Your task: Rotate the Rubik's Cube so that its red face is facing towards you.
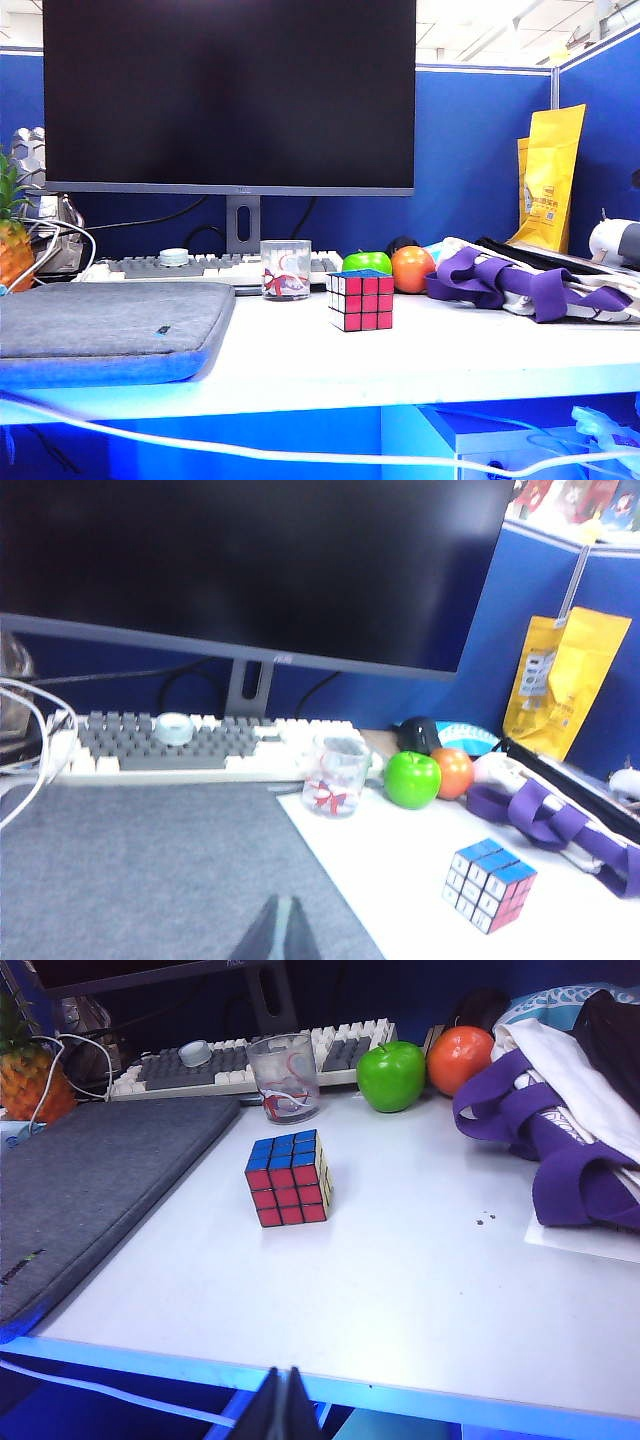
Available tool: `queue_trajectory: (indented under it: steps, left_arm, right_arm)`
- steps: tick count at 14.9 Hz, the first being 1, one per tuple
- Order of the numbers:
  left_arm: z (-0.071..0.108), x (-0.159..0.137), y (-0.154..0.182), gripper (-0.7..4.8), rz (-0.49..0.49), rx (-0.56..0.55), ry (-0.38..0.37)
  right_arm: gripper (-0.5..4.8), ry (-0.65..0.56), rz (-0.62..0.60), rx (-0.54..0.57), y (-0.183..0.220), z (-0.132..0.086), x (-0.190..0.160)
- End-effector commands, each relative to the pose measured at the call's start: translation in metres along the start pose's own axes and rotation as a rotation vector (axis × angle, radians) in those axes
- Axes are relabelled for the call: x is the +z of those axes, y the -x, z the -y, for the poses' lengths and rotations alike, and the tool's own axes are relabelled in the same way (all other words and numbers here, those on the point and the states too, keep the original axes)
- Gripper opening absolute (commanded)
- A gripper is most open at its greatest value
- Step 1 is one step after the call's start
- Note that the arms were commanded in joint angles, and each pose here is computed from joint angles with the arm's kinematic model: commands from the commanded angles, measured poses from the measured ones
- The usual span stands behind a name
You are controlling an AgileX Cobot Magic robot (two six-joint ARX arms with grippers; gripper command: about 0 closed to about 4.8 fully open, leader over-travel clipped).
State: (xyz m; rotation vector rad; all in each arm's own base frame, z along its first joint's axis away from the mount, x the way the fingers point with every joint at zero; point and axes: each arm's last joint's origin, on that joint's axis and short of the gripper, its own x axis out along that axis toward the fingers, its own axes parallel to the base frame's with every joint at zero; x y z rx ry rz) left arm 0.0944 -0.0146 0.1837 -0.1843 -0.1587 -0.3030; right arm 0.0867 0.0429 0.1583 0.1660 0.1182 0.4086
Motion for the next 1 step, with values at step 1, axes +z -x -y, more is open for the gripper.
queue_trajectory:
  steps: [1]
  left_arm:
    - [0.0004, 0.0014, 0.0001, -0.02, 0.006, -0.006, -0.006]
  right_arm:
    - [-0.05, 0.001, 0.002, 0.003, -0.0008, 0.0002, -0.002]
